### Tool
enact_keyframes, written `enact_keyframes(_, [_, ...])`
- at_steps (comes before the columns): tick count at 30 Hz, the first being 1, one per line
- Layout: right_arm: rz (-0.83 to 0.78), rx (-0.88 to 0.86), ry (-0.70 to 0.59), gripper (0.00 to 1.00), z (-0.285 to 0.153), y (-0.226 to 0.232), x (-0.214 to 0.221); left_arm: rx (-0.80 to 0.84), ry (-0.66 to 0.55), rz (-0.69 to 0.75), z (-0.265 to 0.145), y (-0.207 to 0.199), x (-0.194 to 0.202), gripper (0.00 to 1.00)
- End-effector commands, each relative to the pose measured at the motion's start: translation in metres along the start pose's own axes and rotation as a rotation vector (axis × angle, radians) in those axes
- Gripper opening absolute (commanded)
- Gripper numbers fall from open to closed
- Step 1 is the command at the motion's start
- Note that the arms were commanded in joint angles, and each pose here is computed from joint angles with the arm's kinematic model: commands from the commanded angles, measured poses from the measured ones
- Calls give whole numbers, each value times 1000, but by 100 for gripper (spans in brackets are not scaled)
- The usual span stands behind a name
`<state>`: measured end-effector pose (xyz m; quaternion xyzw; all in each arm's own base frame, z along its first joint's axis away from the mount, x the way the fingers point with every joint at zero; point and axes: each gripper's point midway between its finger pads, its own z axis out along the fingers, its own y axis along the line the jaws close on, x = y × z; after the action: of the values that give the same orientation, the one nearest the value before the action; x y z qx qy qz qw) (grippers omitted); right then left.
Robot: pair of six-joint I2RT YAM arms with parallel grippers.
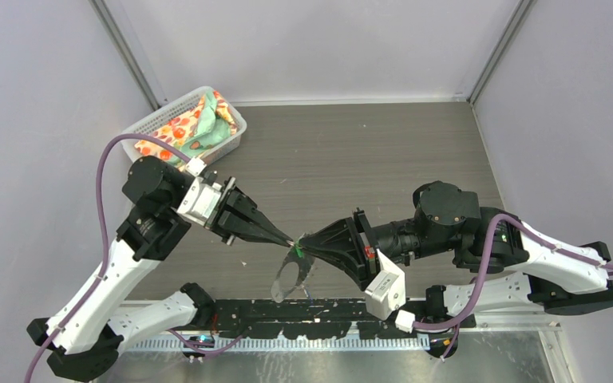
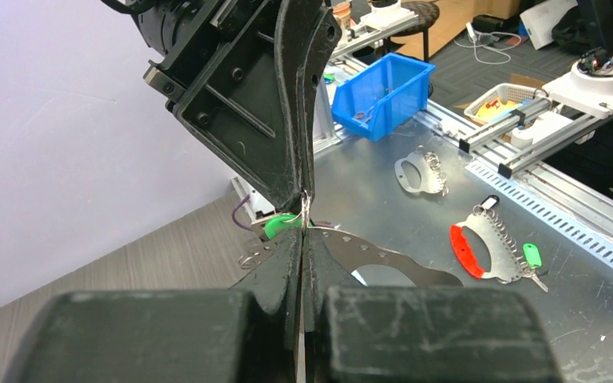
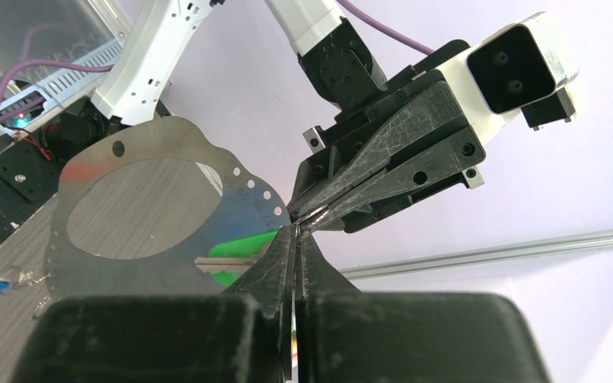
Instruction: Put the keys on the keyring
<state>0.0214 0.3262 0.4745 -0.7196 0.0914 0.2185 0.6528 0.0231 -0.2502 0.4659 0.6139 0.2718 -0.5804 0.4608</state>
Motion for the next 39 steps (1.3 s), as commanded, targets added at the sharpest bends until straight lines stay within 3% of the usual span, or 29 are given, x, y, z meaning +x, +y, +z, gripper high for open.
enact_keyframes(1, [-2,67,-9,1,-6,-17,-7,-21,-8,45,-1,-1,-4,0])
enact_keyframes(18, [28,82,20,1,-14,-15,-2,-142,-21,75,-3,18,-7,0])
enact_keyframes(39, [42,96,77,1,-16,-20,6,-107,0,63,-4,10,2,0])
